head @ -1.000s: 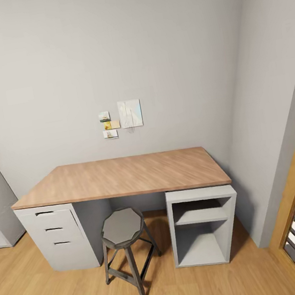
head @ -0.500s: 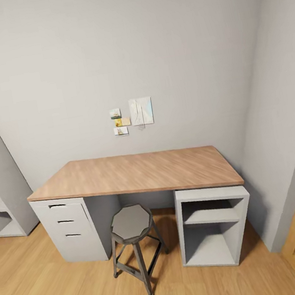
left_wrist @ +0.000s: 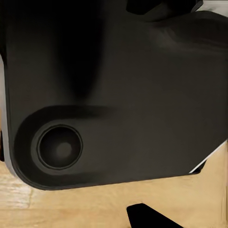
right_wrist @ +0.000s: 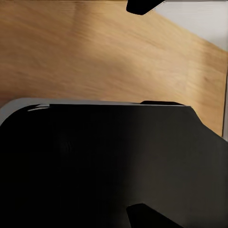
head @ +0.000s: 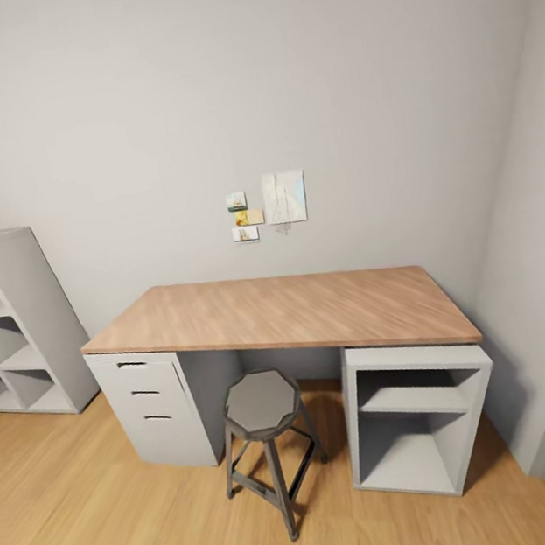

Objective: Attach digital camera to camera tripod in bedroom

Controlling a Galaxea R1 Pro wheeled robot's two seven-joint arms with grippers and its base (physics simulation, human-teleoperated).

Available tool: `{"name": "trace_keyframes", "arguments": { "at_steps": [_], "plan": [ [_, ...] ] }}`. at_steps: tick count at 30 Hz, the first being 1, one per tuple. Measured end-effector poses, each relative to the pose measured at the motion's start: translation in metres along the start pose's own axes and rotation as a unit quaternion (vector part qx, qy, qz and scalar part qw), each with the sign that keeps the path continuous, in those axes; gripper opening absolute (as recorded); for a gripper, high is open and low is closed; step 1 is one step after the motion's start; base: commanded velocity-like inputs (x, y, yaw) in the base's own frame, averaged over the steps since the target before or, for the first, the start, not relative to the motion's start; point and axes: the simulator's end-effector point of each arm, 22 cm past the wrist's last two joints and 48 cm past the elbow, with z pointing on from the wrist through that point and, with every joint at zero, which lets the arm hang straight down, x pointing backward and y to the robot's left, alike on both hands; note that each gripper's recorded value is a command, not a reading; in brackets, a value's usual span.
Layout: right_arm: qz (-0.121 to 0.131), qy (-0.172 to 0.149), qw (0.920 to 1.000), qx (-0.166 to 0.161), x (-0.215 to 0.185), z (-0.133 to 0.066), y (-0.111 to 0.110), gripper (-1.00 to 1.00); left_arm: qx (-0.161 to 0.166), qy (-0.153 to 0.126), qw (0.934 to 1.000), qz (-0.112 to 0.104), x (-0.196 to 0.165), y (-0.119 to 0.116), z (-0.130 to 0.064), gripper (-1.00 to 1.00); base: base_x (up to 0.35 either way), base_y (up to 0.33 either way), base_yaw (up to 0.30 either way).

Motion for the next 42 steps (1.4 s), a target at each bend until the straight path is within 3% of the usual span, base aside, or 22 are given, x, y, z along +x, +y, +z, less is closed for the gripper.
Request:
{"name": "trace_keyframes", "arguments": {
  "at_steps": [3,4,5,42],
  "plan": [
    [0.0,0.0,1.0,0.0,0.0,0.0,0.0,1.0,-0.008,0.0,1.0,0.0,0.0,0.013,0.0,1.0,0.0,0.0,0.275],
    [0.0,0.001,1.0,0.0,0.001,0.0,0.0,1.0,-0.021,0.0,0.9998,0.0,0.0,0.033,-0.001,1.0,0.0,0.0,0.279],
    [0.0,0.01,0.9999,-0.001,0.01,0.0,0.001,1.0,-0.022,0.0,0.9998,0.001,0.0,0.037,-0.001,1.0,0.0,0.0,0.279],
    [0.0,0.012,0.9999,-0.002,0.012,-0.001,0.003,1.0,-0.022,0.0,0.9997,0.002,0.0,0.038,-0.001,1.0,0.0,0.0,0.279]
  ]
}}
